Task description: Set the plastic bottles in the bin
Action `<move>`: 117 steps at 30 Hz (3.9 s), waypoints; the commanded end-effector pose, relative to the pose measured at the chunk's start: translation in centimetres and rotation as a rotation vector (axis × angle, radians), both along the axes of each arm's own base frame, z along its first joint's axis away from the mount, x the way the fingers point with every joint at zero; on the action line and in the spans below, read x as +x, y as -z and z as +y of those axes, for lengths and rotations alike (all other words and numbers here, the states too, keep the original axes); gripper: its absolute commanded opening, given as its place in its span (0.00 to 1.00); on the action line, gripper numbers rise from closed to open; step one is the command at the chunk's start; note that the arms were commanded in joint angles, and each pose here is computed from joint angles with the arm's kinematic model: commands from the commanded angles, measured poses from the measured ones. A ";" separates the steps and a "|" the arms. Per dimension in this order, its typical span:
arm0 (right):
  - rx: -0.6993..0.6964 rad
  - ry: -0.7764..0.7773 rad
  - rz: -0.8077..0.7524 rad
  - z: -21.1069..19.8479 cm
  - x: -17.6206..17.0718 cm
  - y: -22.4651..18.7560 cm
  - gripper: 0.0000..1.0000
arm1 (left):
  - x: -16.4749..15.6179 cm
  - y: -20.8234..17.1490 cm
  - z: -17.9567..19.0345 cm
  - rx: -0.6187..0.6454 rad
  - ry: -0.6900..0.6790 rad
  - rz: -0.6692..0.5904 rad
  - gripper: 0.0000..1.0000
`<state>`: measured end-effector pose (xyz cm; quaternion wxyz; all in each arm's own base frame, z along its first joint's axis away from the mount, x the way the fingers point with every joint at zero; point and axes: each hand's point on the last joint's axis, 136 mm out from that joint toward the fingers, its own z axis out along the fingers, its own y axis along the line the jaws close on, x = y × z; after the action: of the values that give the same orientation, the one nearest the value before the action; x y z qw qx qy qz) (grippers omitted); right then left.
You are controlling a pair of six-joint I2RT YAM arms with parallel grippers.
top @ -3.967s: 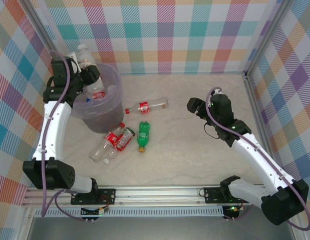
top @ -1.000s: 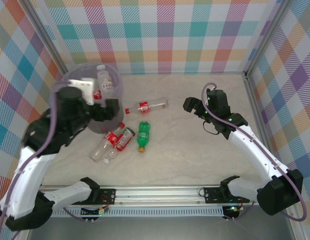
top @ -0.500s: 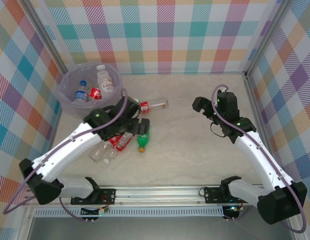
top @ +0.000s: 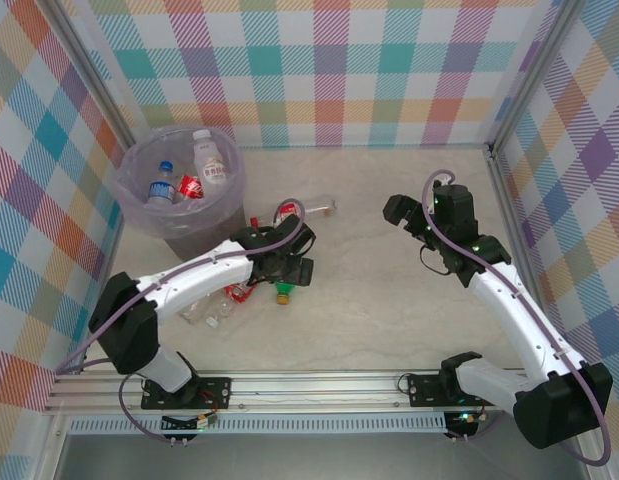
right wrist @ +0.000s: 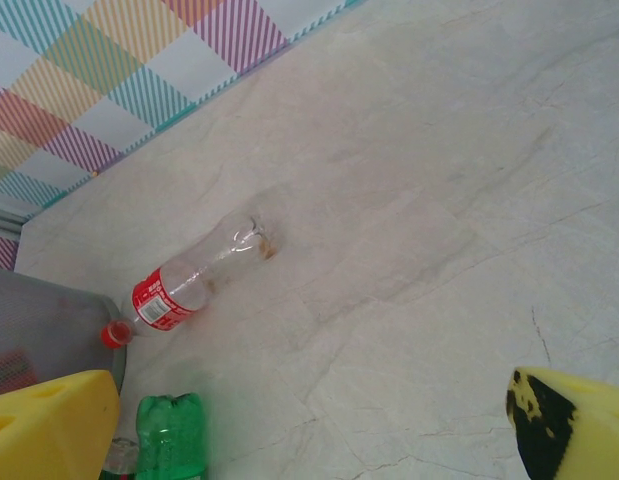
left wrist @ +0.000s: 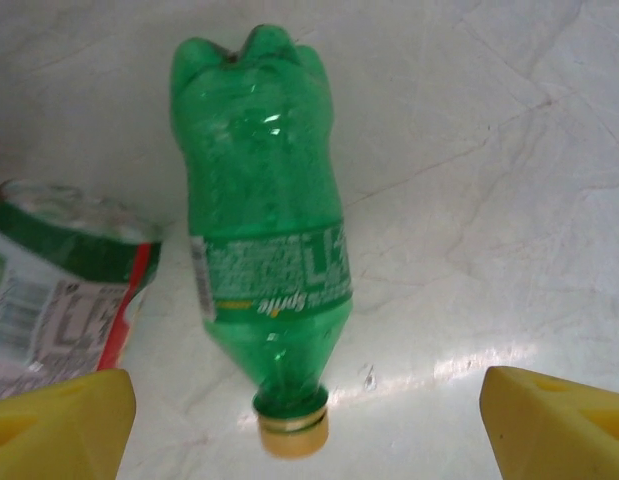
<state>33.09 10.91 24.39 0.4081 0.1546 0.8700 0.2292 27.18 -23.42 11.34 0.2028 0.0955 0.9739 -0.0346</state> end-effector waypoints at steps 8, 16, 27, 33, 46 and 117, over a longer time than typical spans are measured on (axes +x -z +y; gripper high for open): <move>0.003 -0.011 -0.003 -0.1 0.2 -0.1 0.99 | 2.4 4.1 -1.9 0.050 -0.030 0.003 0.86; 0.015 -0.022 0.015 0.1 0.5 0.5 0.99 | 3.5 5.9 -2.7 0.073 -0.036 0.005 0.82; 0.008 -0.021 0.014 -0.2 0.4 0.5 0.99 | 4.5 5.8 -3.0 0.091 -0.022 -0.029 0.65; 0.010 -0.023 0.015 -0.1 0.5 0.5 0.99 | 4.3 5.1 -3.2 0.081 -0.004 -0.027 0.61; 0.002 -0.005 0.019 -0.5 0.2 1.1 0.99 | 5.9 -14.0 -2.9 -0.118 0.127 -0.232 0.60; 0.048 -0.067 0.040 1.1 1.9 1.8 0.99 | 10.3 -30.6 21.1 0.042 -0.259 -0.662 0.88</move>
<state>34.43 11.91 21.35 0.3658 0.1395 0.8856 0.2499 38.05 0.78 41.19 0.4964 -0.0823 0.8636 0.0329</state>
